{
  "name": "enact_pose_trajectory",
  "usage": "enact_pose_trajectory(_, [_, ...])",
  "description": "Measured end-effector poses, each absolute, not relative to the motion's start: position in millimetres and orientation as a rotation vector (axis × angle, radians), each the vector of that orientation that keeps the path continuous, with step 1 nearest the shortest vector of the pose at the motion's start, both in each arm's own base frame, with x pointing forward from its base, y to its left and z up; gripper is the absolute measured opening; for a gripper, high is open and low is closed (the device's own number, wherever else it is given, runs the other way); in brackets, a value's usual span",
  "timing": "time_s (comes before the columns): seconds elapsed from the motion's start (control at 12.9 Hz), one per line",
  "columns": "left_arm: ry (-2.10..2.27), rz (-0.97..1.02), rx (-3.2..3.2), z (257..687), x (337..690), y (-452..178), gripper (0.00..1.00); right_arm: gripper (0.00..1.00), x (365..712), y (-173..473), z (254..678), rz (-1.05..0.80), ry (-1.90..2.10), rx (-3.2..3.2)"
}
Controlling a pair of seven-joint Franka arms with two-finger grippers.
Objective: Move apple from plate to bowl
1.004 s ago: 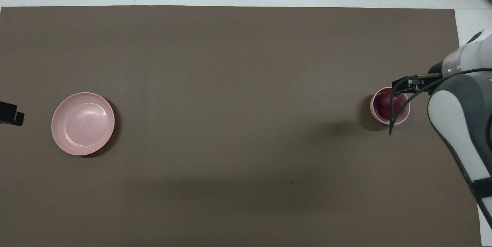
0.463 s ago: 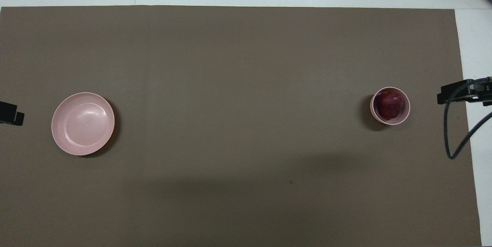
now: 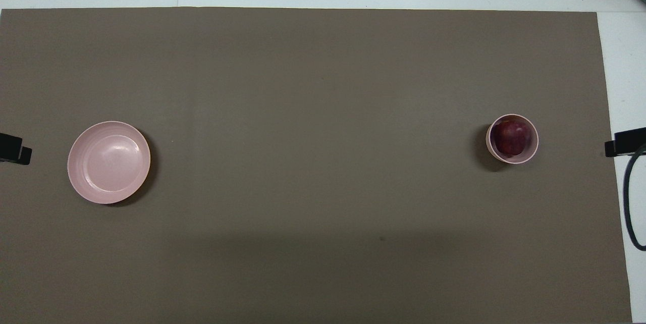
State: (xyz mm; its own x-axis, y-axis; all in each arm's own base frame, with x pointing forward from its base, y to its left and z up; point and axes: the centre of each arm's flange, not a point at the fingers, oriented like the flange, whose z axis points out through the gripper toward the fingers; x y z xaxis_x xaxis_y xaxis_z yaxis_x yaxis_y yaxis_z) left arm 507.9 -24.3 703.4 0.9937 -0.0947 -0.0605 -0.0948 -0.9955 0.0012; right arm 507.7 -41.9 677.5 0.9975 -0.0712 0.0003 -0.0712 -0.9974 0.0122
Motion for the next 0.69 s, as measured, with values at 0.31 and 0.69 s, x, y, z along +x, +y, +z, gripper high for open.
enact_pose_trajectory(0.31, [0.149, 0.095, -3.135, 703.4, 507.9, -24.3, 1.0, 1.0, 507.8, -41.4, 672.7, -0.017, -0.11, 3.128])
enact_pose_trajectory(0.69, [0.153, 0.098, -3.137, 703.2, 507.8, -25.0, 1.0, 1.0, 507.8, -35.4, 669.9, -0.026, -0.086, 3.128])
